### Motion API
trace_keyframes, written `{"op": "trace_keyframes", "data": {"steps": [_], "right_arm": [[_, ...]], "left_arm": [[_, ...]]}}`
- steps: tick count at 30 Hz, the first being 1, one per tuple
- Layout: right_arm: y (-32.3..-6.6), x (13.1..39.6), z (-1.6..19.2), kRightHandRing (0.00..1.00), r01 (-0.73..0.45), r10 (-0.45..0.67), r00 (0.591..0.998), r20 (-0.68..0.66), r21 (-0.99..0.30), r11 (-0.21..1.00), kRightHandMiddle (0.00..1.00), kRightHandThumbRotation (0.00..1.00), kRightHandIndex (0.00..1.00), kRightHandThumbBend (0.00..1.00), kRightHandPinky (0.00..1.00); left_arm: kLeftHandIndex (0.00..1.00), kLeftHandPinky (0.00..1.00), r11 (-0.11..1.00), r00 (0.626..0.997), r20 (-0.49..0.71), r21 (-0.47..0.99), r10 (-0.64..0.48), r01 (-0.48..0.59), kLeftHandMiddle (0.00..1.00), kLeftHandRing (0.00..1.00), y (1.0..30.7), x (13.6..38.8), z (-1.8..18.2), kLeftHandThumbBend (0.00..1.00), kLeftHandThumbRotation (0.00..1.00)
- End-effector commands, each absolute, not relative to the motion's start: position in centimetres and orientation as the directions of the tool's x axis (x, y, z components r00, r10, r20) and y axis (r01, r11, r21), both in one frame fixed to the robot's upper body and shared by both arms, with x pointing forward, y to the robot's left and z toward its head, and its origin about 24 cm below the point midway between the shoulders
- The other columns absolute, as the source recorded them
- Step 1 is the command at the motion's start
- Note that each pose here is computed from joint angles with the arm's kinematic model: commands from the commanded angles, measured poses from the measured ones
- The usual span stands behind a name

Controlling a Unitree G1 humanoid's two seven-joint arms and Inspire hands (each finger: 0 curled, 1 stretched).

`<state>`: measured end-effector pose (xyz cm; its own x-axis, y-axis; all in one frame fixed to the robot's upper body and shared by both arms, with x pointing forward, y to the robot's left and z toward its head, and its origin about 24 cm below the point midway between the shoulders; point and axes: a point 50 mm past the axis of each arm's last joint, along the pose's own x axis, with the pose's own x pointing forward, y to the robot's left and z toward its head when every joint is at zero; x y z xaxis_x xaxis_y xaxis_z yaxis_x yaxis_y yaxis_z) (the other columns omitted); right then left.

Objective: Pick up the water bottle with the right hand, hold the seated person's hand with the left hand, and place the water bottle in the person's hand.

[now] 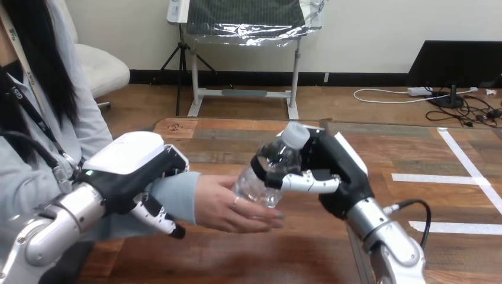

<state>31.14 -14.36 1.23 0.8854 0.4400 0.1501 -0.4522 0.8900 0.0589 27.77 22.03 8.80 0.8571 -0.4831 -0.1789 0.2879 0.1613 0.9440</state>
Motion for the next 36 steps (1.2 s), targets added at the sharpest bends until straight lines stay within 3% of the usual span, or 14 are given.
{"op": "trace_keyframes", "data": {"steps": [1, 36], "right_arm": [[-13.6, 31.8, 3.2, 0.28, -0.462, 0.442, 0.861, 0.252, 0.026, 0.886, 0.36, 0.0, 0.42, 0.83, 0.24], [-12.6, 29.9, 1.6, 0.27, -0.468, 0.445, 0.867, 0.226, 0.06, 0.882, 0.36, 0.0, 0.41, 0.83, 0.23]], "left_arm": [[0.31, 0.21, 0.195, 0.835, 0.014, 0.974, -0.55, 0.112, 0.3, 0.25, 20.2, 29.2, 13.7, 0.91, 0.0], [0.33, 0.22, 0.225, 0.837, 0.017, 0.966, -0.547, 0.128, 0.33, 0.27, 20.0, 29.2, 13.0, 0.92, 0.0]]}}
